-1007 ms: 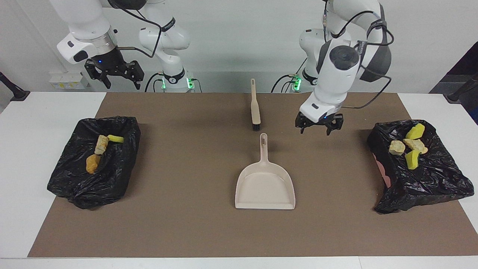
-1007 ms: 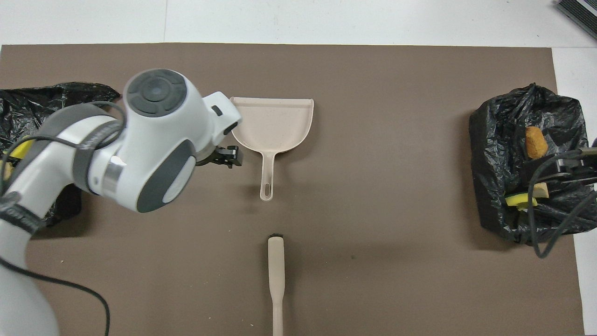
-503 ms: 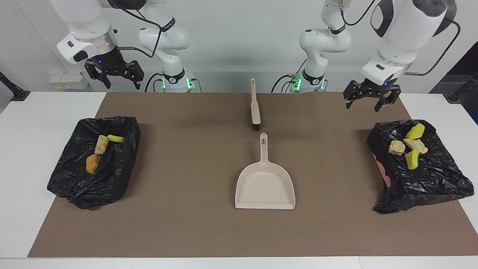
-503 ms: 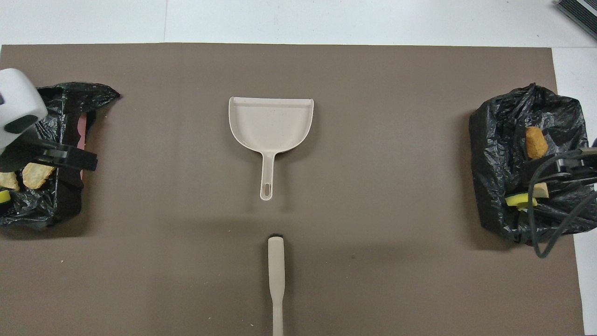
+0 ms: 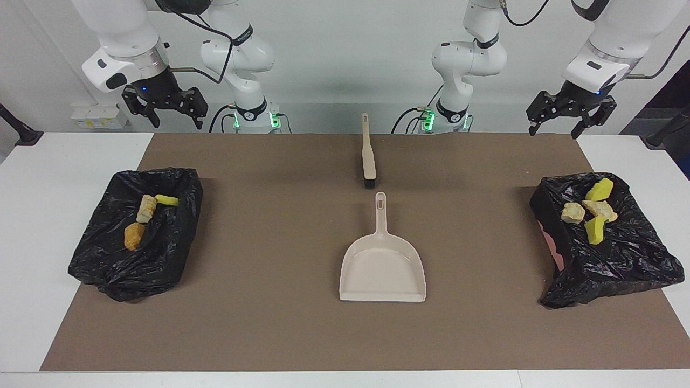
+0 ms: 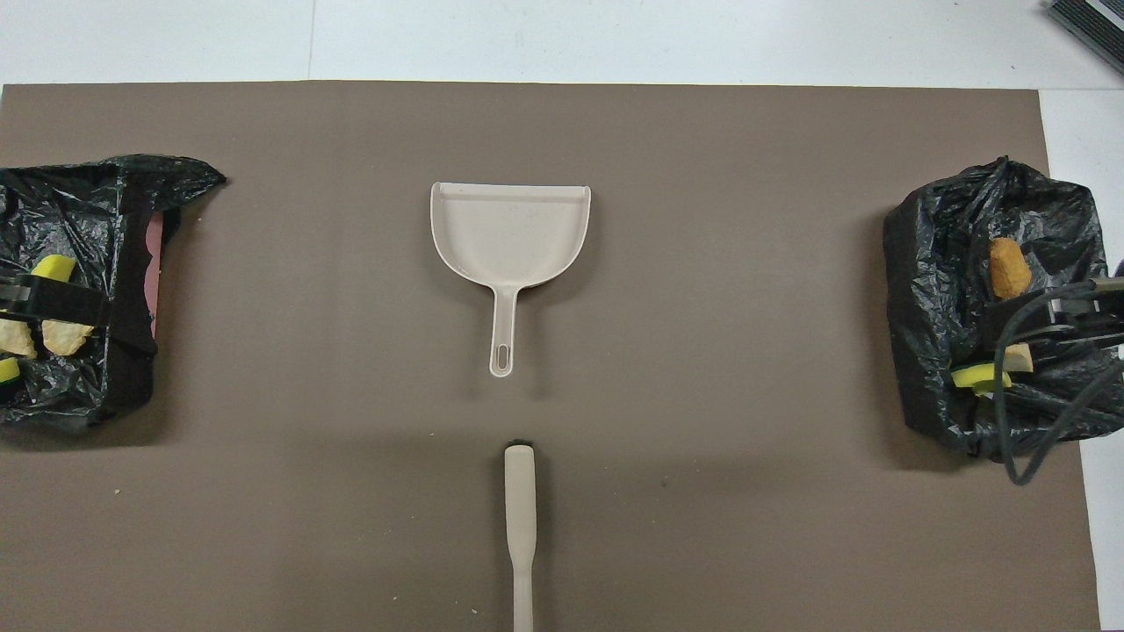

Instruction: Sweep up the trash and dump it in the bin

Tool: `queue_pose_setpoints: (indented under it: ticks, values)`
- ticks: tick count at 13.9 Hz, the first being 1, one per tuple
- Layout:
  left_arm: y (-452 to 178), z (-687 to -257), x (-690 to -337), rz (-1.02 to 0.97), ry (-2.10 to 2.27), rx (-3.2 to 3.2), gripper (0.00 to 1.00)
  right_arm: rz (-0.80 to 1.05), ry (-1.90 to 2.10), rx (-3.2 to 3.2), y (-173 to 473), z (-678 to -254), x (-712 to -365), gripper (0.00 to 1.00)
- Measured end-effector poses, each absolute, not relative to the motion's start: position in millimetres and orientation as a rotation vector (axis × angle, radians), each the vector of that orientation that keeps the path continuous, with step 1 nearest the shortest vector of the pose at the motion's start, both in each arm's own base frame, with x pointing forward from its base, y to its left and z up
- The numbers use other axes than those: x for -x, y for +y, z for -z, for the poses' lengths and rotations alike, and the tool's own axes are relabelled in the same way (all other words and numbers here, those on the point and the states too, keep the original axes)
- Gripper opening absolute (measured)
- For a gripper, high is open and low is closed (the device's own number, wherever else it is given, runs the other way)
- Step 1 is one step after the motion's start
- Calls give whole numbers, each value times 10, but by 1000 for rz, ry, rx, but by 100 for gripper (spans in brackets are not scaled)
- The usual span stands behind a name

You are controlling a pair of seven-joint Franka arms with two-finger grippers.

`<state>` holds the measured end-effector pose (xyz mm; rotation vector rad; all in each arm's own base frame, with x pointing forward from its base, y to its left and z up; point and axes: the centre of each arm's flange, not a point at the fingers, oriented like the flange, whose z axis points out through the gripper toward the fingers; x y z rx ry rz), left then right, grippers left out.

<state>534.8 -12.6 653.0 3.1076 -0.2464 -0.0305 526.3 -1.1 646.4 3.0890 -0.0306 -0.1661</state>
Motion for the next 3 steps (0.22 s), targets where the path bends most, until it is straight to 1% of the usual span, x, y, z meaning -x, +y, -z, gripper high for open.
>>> queue_pose_setpoints:
  ticks: [3]
  values:
    - [-63, -6583, -5415, 27, -232, -3105, 100, 166, -31, -3089, -11, -6464, -5263, 100]
